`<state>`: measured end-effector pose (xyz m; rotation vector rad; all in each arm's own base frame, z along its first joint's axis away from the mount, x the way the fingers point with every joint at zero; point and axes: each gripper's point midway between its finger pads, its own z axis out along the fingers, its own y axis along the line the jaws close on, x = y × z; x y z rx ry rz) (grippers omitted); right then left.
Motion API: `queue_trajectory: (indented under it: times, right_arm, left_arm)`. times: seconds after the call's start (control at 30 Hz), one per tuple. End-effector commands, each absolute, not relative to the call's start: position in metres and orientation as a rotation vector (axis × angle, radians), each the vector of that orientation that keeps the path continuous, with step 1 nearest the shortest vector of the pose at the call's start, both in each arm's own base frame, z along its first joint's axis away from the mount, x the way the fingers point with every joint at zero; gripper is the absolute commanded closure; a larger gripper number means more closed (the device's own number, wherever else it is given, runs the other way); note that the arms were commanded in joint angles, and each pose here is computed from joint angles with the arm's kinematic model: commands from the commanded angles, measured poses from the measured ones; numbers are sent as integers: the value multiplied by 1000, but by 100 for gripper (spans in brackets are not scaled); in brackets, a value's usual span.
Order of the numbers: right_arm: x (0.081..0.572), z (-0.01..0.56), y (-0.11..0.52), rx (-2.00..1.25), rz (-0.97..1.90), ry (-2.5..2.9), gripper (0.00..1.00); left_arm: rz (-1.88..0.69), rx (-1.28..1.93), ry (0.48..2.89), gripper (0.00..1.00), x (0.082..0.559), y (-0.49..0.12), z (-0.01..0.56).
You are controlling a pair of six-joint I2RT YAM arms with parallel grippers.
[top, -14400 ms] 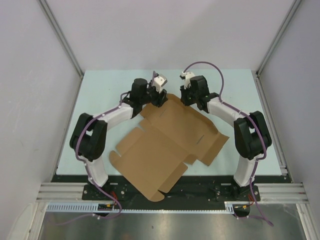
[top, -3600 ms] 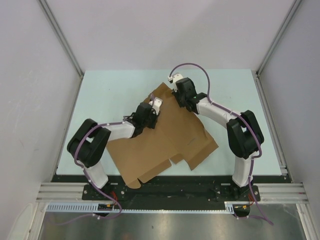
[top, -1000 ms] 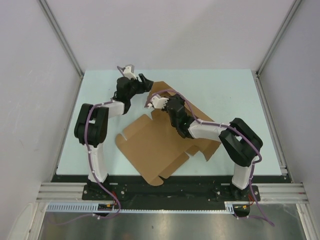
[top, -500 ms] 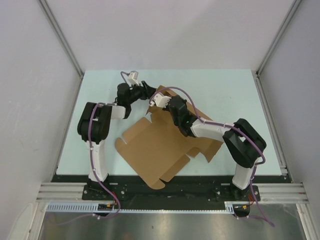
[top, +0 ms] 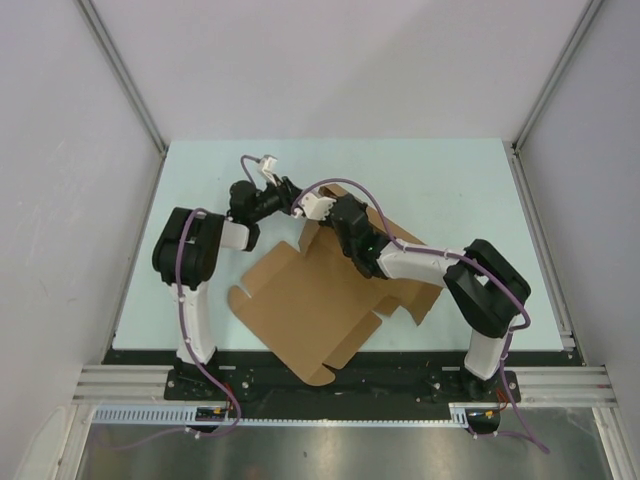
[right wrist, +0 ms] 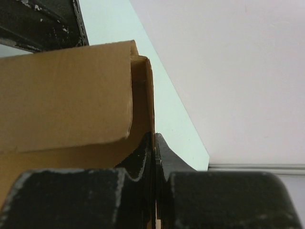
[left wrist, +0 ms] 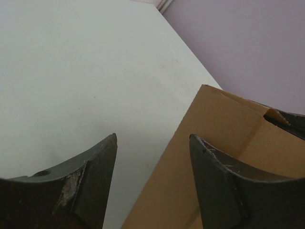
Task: Fold the paper box
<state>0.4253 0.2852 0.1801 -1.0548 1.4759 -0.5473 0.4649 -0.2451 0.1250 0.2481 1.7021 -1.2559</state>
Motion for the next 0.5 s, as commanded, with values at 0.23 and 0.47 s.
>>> queue_trajectory:
  times: [0.23,0.47]
  right_arm:
    - [419,197,300,-971,-442,1464,100]
    - [415,203,304,-954,-400,1461,100]
  left_arm:
    - [-1144,415,1569,27,430,-240,179]
    - [-1100,457,1579,22,407,-233,180]
